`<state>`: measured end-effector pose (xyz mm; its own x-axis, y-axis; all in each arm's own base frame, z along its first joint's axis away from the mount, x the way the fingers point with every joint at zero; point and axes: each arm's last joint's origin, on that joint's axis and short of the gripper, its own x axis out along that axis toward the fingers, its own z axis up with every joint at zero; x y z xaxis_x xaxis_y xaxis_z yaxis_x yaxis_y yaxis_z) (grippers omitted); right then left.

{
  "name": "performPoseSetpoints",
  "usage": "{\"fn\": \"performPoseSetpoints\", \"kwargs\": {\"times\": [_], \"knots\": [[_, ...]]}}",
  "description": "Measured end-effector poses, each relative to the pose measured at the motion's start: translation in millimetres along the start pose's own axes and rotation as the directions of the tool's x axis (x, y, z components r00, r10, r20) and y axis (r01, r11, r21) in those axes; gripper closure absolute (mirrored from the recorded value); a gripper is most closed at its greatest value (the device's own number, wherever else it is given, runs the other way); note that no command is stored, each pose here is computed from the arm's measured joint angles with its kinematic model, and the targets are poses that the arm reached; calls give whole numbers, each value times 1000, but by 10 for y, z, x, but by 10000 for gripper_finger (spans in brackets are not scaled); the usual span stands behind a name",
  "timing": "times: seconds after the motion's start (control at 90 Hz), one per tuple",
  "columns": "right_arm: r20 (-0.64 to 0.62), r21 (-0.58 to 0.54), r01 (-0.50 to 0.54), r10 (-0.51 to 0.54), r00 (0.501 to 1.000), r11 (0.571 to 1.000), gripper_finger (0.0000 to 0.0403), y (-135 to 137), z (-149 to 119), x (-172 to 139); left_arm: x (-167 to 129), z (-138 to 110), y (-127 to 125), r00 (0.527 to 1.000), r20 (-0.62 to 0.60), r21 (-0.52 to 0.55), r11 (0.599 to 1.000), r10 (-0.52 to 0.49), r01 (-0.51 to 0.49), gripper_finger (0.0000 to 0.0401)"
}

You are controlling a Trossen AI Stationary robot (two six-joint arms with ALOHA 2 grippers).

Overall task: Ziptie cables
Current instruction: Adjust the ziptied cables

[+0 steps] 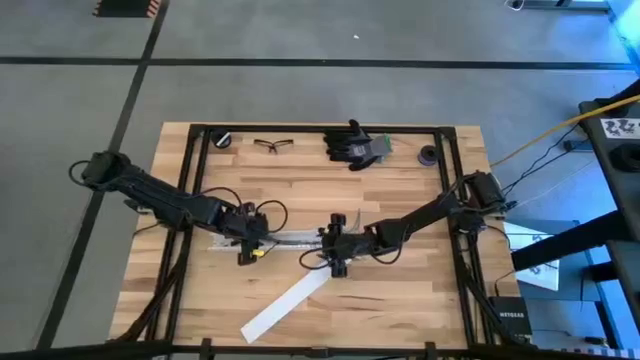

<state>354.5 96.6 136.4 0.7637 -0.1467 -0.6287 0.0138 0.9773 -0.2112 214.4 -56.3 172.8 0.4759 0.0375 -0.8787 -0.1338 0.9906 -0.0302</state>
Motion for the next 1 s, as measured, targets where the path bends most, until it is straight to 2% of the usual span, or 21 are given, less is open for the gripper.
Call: {"fn": "performPoseSetpoints", "kwargs": {"times": [0.111, 0.256, 0.489, 0.6, 0.733, 0.822, 1.0], "knots": [[-29, -40, 34, -35, 999, 999, 177, -11, -31, -1, 0, 2, 0, 1000, 2, 21, 1000, 2, -2, 253], [-26, -70, 41, -43, 999, 997, 229, -23, -14, -26, 1, 2, 0, 1000, 3, 21, 1000, 3, -3, 253], [-8, -54, 27, -27, 1000, 998, 320, -82, 99, -202, 1, 1, 0, 1000, 2, 22, 1000, 3, -3, 253], [2, -49, 17, -17, 1000, 999, 353, -123, 160, -305, 1, 0, 1, 1000, 0, 48, 999, 2, -2, 253], [-28, -69, 48, -50, 998, 996, 388, -219, 137, -281, 1, 0, 0, 1000, 0, 48, 999, 1, -1, 253], [-29, -86, 63, -66, 997, 994, 400, -285, 142, -259, 1, 0, 0, 1000, 0, 41, 999, 1, -1, 253], [-44, -85, 73, -77, 996, 994, 391, -411, 134, -219, 1, 0, 0, 1000, 0, 37, 999, 1, -1, 253]]}}
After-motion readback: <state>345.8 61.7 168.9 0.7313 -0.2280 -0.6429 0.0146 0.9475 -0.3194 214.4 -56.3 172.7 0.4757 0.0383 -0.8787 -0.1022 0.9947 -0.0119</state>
